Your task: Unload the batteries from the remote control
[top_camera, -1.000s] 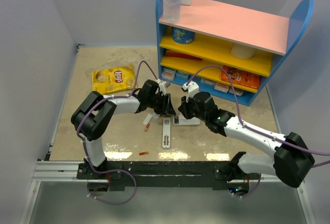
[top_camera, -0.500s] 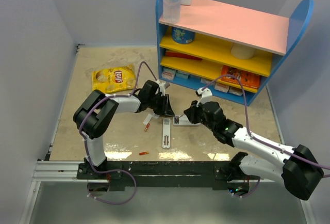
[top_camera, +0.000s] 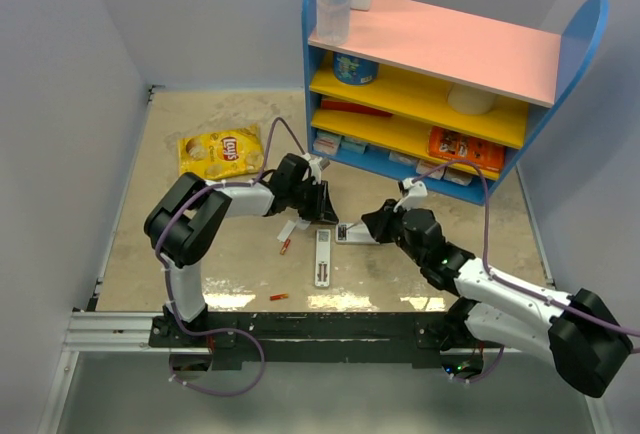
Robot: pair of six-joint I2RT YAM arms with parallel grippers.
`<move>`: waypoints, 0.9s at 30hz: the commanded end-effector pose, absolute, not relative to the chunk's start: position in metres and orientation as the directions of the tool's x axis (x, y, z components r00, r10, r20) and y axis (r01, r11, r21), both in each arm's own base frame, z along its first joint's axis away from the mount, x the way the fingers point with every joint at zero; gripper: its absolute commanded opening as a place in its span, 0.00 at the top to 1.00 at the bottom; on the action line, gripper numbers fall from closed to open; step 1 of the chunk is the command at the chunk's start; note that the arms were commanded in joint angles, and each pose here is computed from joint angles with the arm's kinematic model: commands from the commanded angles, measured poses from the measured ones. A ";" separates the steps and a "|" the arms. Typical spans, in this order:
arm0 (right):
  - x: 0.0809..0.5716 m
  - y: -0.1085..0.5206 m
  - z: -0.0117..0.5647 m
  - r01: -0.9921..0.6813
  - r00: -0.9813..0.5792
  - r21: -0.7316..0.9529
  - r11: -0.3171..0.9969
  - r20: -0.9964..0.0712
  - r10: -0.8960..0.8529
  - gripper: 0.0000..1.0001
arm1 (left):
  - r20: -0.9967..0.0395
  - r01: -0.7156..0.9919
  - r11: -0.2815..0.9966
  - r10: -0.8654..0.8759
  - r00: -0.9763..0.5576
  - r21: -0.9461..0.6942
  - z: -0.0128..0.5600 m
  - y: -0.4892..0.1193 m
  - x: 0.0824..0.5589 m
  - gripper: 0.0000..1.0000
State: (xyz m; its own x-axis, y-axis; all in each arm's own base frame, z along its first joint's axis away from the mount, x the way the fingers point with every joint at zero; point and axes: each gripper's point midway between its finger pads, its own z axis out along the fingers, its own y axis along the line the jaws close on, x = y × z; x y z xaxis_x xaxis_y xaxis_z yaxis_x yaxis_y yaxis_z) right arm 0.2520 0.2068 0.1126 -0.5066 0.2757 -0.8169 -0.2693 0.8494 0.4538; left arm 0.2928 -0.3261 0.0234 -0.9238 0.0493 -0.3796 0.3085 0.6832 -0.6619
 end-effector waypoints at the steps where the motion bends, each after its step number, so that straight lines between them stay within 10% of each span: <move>1: 0.243 0.194 0.087 -0.204 -0.544 0.454 0.867 -0.789 0.285 1.00 | -0.393 0.315 0.713 0.059 -0.918 -0.627 0.015 -0.322 0.303 0.74; 27: 0.240 0.171 0.071 -0.081 -0.542 0.566 0.821 -0.716 0.440 1.00 | -0.391 0.309 0.725 0.060 -0.918 -0.615 0.014 -0.320 0.302 0.76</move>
